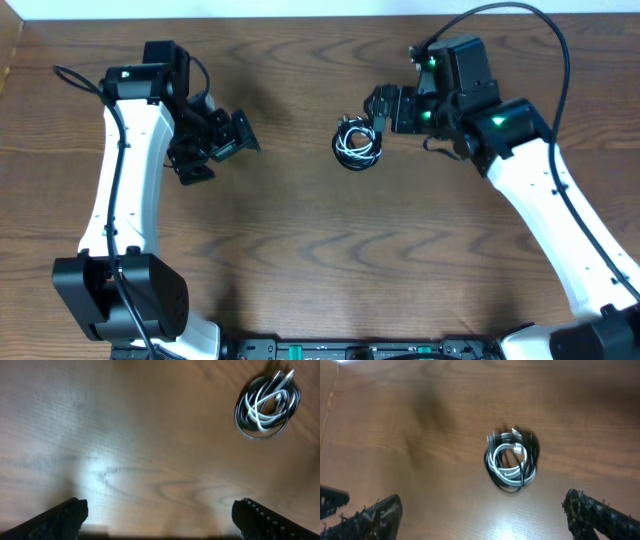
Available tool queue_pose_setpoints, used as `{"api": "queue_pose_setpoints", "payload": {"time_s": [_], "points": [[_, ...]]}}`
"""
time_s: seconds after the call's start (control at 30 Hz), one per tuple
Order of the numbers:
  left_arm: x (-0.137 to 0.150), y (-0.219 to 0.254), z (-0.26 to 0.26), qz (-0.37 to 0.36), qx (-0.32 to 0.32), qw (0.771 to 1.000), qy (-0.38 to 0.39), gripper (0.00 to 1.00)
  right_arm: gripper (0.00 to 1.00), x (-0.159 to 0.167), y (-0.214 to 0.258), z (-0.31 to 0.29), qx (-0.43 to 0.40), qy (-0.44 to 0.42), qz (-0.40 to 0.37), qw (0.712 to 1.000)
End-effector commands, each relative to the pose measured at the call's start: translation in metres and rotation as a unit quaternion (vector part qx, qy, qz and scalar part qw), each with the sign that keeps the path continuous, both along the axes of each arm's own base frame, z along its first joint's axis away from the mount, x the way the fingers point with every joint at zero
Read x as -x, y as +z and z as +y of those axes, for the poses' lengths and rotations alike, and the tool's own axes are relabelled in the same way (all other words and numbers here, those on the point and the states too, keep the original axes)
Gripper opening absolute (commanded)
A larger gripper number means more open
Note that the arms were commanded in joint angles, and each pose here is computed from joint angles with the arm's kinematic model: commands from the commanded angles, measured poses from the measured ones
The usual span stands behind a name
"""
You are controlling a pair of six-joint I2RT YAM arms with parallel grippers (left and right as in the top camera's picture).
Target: Untangle cables
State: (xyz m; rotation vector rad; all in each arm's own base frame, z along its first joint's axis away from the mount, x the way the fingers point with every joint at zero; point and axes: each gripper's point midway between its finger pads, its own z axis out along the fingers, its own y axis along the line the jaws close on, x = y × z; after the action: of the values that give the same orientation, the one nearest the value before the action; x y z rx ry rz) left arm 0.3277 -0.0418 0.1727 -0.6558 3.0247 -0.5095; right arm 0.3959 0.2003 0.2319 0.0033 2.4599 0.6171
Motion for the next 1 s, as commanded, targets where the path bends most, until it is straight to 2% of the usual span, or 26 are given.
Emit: {"api": "queue_pose_setpoints", "payload": {"time_s": [0.0, 0.13, 0.17, 0.2, 0.23, 0.27, 0.33, 0.43, 0.53, 0.7, 0.87, 0.93, 0.97], "points": [[-0.02, 0.001, 0.009, -0.043, -0.026, 0.999, -0.004, 0.98, 0.99, -0.02, -0.036, 0.004, 0.013, -0.021, 0.025, 0.999], [-0.033, 0.003, 0.009, -0.067, -0.026, 0.997, 0.009, 0.98, 0.99, -0.027, -0.084, 0.007, 0.032, -0.02, 0.071, 0.997], [-0.033, 0.003, 0.009, -0.062, -0.023, 0.998, 0.023, 0.98, 0.95, -0.028, -0.096, 0.008, 0.038, -0.02, 0.083, 0.996], [-0.033, 0.003, 0.009, -0.06, -0.023, 0.998, 0.027, 0.98, 0.84, -0.029, -0.109, 0.007, 0.044, -0.021, 0.097, 0.994], [-0.032, 0.002, 0.009, -0.059, -0.023, 0.998, 0.026, 0.98, 0.8, -0.029, -0.115, 0.007, 0.047, -0.021, 0.103, 0.993], [-0.029, 0.0, 0.007, -0.053, -0.023, 0.998, 0.024, 0.98, 0.66, -0.028, -0.132, 0.008, 0.054, -0.02, 0.121, 0.991], [-0.028, -0.006, 0.002, -0.05, -0.022, 0.998, 0.017, 0.98, 0.63, -0.025, -0.152, 0.01, 0.057, -0.014, 0.145, 0.988], [-0.032, -0.015, -0.007, -0.06, -0.022, 0.998, 0.004, 0.98, 0.63, -0.02, -0.177, 0.013, 0.061, -0.002, 0.174, 0.983], [-0.038, -0.021, -0.015, -0.074, -0.021, 0.997, -0.005, 0.98, 0.57, -0.019, -0.186, 0.012, 0.065, -0.002, 0.182, 0.981], [-0.04, -0.024, -0.016, -0.078, -0.021, 0.997, -0.007, 0.98, 0.54, -0.02, -0.187, 0.014, 0.066, -0.001, 0.181, 0.981], [-0.038, -0.029, -0.016, -0.074, -0.02, 0.997, -0.008, 0.98, 0.36, -0.013, -0.2, 0.017, 0.076, 0.004, 0.196, 0.978], [-0.038, -0.029, -0.016, -0.074, -0.02, 0.997, -0.007, 0.98, 0.23, -0.013, -0.202, 0.018, 0.077, 0.005, 0.197, 0.977], [-0.038, -0.029, -0.016, -0.074, -0.021, 0.997, -0.008, 0.98, 0.22, -0.013, -0.201, 0.019, 0.076, 0.006, 0.195, 0.978]]}}
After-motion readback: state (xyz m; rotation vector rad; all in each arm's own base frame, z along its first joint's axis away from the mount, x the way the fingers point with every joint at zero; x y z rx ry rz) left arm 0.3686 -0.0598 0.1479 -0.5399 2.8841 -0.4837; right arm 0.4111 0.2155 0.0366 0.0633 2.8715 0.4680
